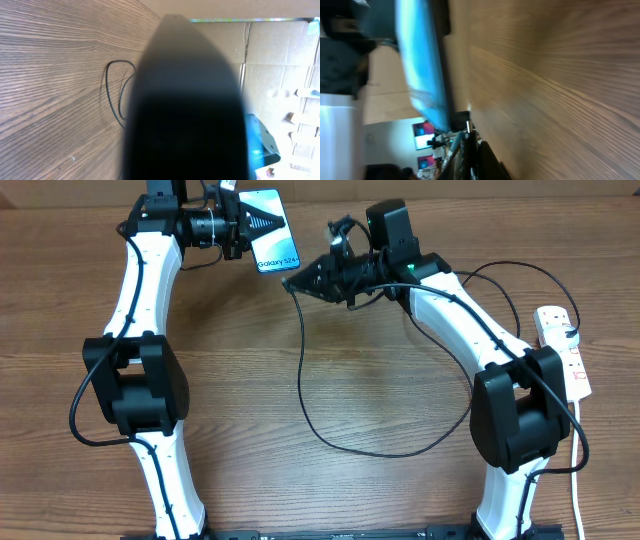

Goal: Plug charger to phone and switch on socket

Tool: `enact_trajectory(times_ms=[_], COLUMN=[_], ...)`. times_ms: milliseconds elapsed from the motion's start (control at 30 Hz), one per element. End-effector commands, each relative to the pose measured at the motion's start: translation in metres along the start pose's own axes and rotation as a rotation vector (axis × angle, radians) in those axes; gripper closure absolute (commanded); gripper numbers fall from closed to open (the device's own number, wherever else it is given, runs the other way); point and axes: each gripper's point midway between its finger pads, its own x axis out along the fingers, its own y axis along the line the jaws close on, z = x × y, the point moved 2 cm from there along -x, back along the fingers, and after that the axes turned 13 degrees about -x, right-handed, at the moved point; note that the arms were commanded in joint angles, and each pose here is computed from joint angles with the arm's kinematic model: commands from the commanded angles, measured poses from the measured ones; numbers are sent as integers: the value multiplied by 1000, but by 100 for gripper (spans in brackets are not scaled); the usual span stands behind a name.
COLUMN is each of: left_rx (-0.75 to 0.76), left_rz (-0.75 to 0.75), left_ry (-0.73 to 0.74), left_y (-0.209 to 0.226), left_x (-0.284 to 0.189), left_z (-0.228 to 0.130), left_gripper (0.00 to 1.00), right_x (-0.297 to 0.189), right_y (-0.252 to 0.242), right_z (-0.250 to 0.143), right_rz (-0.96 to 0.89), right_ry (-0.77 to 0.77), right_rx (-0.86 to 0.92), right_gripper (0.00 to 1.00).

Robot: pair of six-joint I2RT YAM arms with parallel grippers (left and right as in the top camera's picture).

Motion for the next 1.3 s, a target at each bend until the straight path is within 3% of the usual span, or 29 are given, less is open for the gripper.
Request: enact_trajectory(times_ms=[0, 333, 567, 867, 1067, 1267], left_rx=[27, 3, -12, -3, 28, 18], left_rz=[2, 166, 199, 204, 209, 206], left_ry=[-28, -132, -140, -130, -126, -141], left_y=[-6, 31, 38, 39, 40, 42], left_x=[-8, -25, -28, -28, -29, -37], left_z=[3, 14, 13, 11, 11, 14], left_gripper=[96, 96, 96, 96, 96, 96], right_x=[-5, -34, -35, -19, -13, -1], right_y=[3, -90, -105, -107, -124, -141], right_z=[-3, -22, -33, -34, -37, -37], right_rz=[-73, -736, -1069, -1075, -990, -977], right_ry=[-4, -27, -97, -136, -72, -52], right_rx=[-146, -68, -85, -76, -31, -41], right_gripper=[96, 96, 96, 96, 72, 70])
